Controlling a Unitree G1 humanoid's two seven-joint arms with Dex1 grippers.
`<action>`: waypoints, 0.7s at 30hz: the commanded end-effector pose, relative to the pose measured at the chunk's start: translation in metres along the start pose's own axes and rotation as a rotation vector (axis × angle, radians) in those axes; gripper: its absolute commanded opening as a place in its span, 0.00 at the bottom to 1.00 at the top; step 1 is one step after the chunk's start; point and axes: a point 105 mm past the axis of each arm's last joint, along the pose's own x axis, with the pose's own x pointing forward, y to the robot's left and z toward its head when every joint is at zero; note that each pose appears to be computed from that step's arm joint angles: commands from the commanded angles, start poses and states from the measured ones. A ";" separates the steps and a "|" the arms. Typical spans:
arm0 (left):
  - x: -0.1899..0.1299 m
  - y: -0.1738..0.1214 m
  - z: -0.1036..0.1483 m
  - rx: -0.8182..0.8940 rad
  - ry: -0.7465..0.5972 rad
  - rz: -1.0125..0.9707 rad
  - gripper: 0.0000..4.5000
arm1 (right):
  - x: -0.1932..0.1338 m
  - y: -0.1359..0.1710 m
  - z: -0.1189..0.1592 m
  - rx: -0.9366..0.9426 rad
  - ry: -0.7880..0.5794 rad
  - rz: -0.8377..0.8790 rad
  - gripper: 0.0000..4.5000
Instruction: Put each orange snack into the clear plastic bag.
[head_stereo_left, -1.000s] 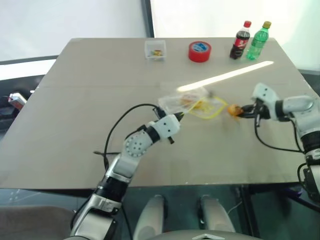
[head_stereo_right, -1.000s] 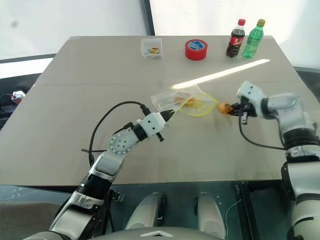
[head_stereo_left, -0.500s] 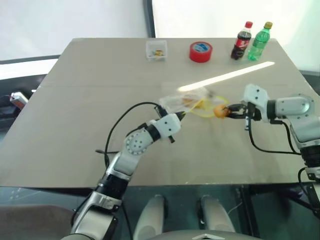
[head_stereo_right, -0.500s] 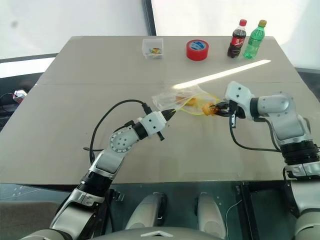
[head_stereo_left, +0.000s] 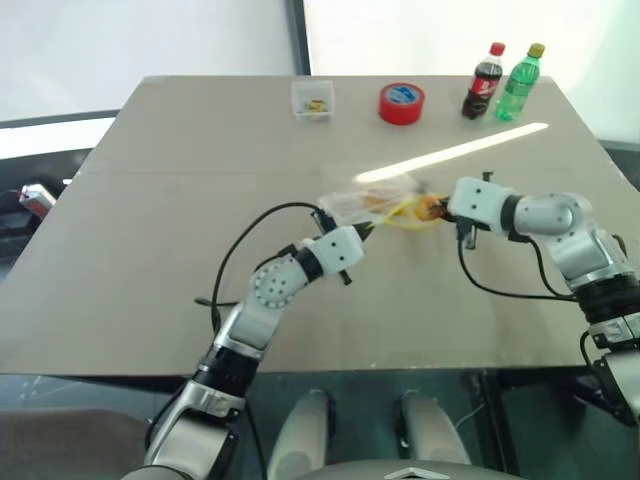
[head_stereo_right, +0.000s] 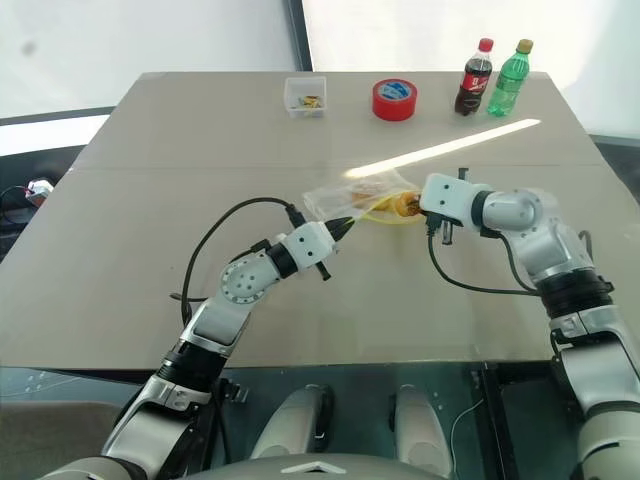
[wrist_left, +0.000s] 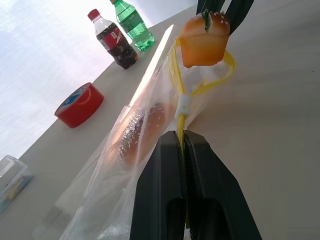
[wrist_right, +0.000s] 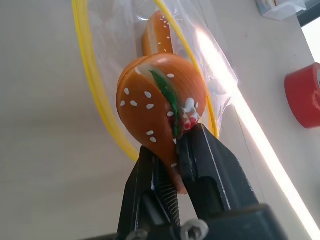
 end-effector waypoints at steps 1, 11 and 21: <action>0.004 0.003 0.013 0.008 -0.054 0.008 0.00 | 0.016 -0.021 0.014 -0.192 0.036 -0.079 0.00; 0.005 0.002 0.013 0.005 -0.054 0.006 0.00 | 0.027 -0.014 0.041 -0.198 -0.060 -0.077 0.53; 0.007 0.001 0.014 0.001 -0.062 0.006 0.00 | -0.011 -0.013 0.038 0.099 -0.127 -0.033 0.60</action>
